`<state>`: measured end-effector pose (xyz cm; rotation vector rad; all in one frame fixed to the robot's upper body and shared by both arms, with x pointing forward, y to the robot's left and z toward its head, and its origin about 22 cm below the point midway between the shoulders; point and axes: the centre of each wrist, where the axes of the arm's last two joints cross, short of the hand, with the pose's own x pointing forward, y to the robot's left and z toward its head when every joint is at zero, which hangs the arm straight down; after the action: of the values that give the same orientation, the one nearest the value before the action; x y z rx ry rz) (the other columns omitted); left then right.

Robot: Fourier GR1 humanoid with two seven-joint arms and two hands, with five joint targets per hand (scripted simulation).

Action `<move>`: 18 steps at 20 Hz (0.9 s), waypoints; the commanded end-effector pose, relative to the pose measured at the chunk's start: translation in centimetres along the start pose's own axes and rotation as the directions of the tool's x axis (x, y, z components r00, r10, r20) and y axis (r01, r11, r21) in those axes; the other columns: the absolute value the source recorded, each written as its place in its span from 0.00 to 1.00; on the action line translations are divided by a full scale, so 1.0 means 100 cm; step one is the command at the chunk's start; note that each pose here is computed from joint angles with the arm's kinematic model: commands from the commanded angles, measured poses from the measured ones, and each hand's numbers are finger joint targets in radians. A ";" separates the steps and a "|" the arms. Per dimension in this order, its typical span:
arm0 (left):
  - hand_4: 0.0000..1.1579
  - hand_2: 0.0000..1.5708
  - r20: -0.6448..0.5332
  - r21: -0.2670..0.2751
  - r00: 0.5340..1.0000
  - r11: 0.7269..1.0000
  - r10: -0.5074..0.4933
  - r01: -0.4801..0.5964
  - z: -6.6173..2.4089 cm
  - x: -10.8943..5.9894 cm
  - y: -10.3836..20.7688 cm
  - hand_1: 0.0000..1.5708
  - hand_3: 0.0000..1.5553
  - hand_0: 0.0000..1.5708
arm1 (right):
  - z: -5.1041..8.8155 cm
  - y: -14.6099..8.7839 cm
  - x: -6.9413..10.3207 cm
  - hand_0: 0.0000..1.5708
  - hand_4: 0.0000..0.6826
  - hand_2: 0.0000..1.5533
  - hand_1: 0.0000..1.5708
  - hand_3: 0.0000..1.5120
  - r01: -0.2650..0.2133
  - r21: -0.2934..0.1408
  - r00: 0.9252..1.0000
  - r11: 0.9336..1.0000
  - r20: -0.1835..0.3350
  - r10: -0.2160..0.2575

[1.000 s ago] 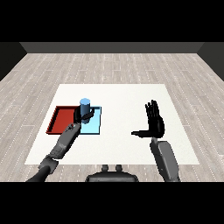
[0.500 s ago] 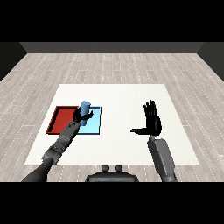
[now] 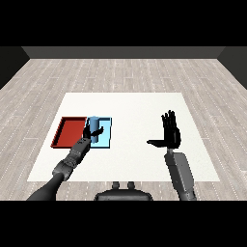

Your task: Pick the blue can and put it in the blue box

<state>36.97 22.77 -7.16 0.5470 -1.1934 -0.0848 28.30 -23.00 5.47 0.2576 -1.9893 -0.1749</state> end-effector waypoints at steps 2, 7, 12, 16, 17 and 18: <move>0.31 0.00 -0.125 -0.018 0.988 0.996 -0.091 0.090 -0.0110 -0.002 0.027 0.00 0.00 0.00 | -0.005 -0.007 0.000 0.00 0.00 0.00 0.00 0.00 0.030 -0.017 1.000 0.999 0.002 -0.030; 0.00 0.00 -0.054 0.084 0.993 0.991 -0.104 0.108 -0.0044 0.006 0.004 0.00 0.00 0.00 | -0.021 -0.013 0.022 0.00 0.00 0.00 0.00 0.00 -0.025 0.021 1.000 0.999 0.020 0.024; 0.00 0.00 0.022 0.184 1.000 0.983 -0.021 0.016 -0.0030 0.005 0.003 0.00 0.00 0.00 | 0.003 -0.001 -0.003 0.00 0.00 0.00 0.00 0.00 -0.003 0.023 1.000 1.000 0.020 0.003; 0.00 0.00 0.451 0.112 0.875 0.961 0.177 -0.252 -0.0170 0.064 0.018 0.00 0.00 0.00 | -0.006 -0.006 0.010 0.00 0.00 0.00 0.00 0.00 -0.017 0.041 0.999 0.999 0.036 0.016; 0.00 0.00 0.527 0.039 0.820 0.958 0.222 -0.284 -0.0104 0.085 -0.001 0.00 0.00 0.00 | 0.000 0.000 0.009 0.00 0.00 0.00 0.00 0.00 -0.030 0.042 0.999 0.999 0.035 0.028; 0.00 0.00 0.583 -0.033 0.762 0.946 0.280 -0.322 -0.0078 0.084 0.000 0.00 0.00 0.00 | 0.001 0.000 0.003 0.00 0.00 0.00 0.00 0.00 -0.055 0.050 0.998 0.997 0.008 0.055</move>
<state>39.78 21.64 -2.98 0.5651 -1.5837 0.0401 28.21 -23.38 6.13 0.2561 -2.0222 -0.1272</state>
